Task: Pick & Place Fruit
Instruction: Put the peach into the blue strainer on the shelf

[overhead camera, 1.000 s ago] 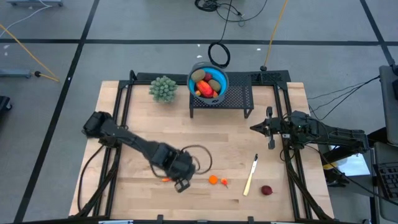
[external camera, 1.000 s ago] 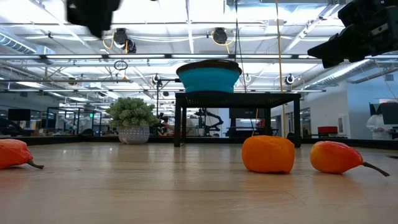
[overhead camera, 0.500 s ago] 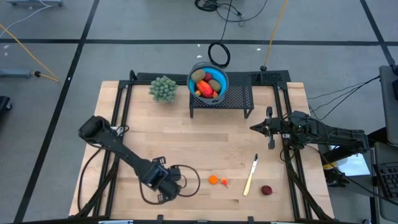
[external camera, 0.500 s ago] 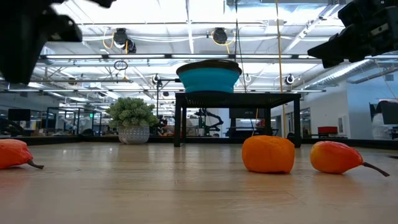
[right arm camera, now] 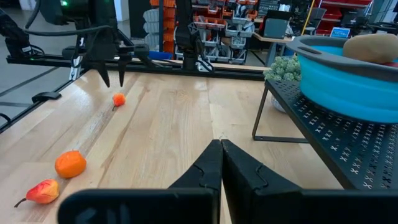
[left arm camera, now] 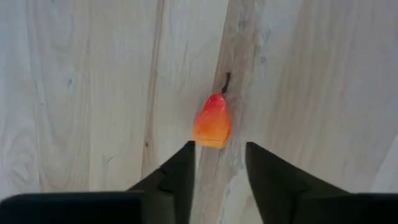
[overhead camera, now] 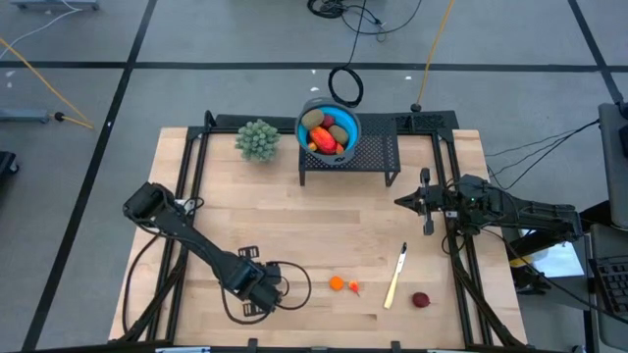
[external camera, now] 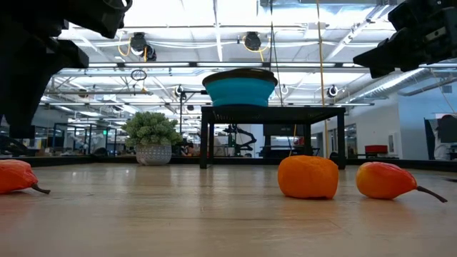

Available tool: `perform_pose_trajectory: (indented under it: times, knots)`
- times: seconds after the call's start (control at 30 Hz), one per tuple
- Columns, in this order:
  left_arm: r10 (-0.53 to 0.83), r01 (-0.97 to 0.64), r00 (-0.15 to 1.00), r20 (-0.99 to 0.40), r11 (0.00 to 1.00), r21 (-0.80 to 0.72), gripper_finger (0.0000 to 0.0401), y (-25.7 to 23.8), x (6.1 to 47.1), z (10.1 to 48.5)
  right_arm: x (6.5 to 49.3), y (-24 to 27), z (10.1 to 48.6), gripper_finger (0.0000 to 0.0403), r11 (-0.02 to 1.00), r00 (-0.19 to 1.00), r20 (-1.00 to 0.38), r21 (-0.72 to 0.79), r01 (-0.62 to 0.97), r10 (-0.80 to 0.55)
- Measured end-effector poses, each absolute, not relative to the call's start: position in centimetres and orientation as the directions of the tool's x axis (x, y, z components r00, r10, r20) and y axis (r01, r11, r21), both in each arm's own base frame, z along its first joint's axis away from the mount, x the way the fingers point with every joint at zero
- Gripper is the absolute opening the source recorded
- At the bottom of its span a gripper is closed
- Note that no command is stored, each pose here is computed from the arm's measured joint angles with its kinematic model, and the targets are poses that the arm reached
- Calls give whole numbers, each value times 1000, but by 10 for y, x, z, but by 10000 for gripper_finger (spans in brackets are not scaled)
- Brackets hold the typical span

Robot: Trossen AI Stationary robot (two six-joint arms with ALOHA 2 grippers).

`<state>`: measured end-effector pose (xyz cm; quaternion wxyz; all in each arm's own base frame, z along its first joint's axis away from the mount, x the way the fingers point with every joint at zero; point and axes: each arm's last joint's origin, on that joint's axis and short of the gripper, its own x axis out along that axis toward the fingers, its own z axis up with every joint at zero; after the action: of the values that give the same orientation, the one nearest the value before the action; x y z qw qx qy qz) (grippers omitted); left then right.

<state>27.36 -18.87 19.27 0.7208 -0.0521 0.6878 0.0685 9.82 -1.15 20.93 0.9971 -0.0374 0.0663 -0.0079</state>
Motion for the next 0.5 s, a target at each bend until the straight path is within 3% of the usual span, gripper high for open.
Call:
perform_pose_trajectory:
  times: [0.27,0.5]
  knots:
    - [-11,-107,111,-994,994,-23,238,-191,280,186,98,-11,209,0,997,991,-131,-76,11,-21]
    - [22,-127,63,-998,992,14,275,-182,273,169,98,-11,209,0,997,991,-131,-76,11,-21]
